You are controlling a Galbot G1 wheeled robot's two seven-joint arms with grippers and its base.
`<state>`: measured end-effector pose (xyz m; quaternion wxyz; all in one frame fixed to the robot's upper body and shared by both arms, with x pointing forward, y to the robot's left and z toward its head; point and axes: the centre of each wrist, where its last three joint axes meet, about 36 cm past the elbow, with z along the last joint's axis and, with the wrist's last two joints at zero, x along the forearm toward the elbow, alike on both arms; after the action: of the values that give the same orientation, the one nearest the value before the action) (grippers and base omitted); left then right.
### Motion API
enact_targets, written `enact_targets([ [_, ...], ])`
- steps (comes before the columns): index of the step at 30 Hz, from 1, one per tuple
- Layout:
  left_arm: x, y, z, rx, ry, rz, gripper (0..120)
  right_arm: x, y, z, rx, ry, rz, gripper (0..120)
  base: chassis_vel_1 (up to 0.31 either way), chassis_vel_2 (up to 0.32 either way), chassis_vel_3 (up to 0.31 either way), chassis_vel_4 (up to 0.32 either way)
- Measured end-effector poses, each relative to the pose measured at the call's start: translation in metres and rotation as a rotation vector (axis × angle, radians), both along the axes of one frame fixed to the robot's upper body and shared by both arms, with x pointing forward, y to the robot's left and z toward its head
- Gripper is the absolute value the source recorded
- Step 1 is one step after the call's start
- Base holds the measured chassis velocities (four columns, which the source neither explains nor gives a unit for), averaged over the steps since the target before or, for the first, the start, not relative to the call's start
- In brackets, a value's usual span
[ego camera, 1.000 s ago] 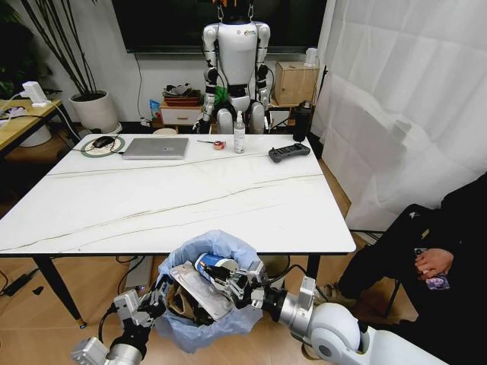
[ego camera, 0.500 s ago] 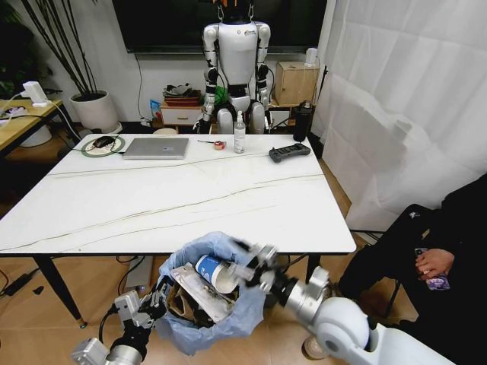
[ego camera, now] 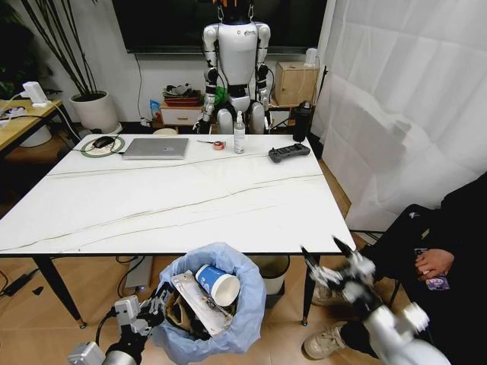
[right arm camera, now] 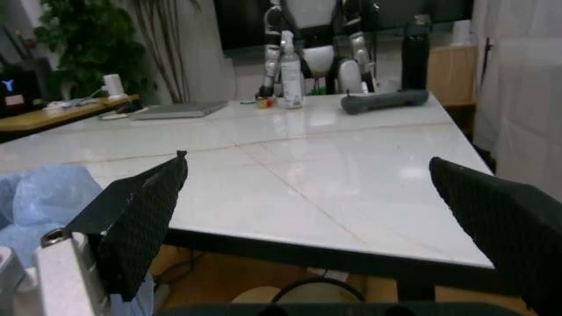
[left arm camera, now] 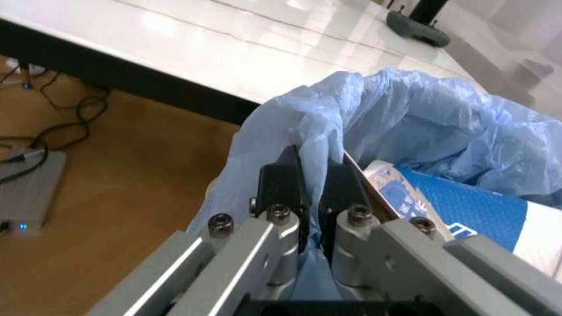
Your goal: Pick up the trash bin and place the trash from the table into it.
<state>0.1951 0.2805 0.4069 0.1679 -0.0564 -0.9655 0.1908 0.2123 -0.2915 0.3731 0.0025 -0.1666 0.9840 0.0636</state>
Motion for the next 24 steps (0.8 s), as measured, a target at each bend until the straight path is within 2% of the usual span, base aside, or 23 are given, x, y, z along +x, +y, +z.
enact_targets([
  [4,0.004,0.011,-0.005,0.048,-0.012,-0.038,0,-0.025,0.01,-0.013,0.022,0.013,-0.058,100,0.0,0.0,0.0,0.0],
  [8,0.005,0.017,-0.008,0.066,-0.012,-0.05,0,-0.028,0.012,-0.017,0.026,0.019,-0.066,100,0.0,0.0,0.0,0.0],
  [24,0.006,0.022,-0.016,0.031,-0.014,-0.015,0,-0.025,0.014,-0.017,0.032,0.018,-0.058,100,0.0,0.0,0.0,0.0],
])
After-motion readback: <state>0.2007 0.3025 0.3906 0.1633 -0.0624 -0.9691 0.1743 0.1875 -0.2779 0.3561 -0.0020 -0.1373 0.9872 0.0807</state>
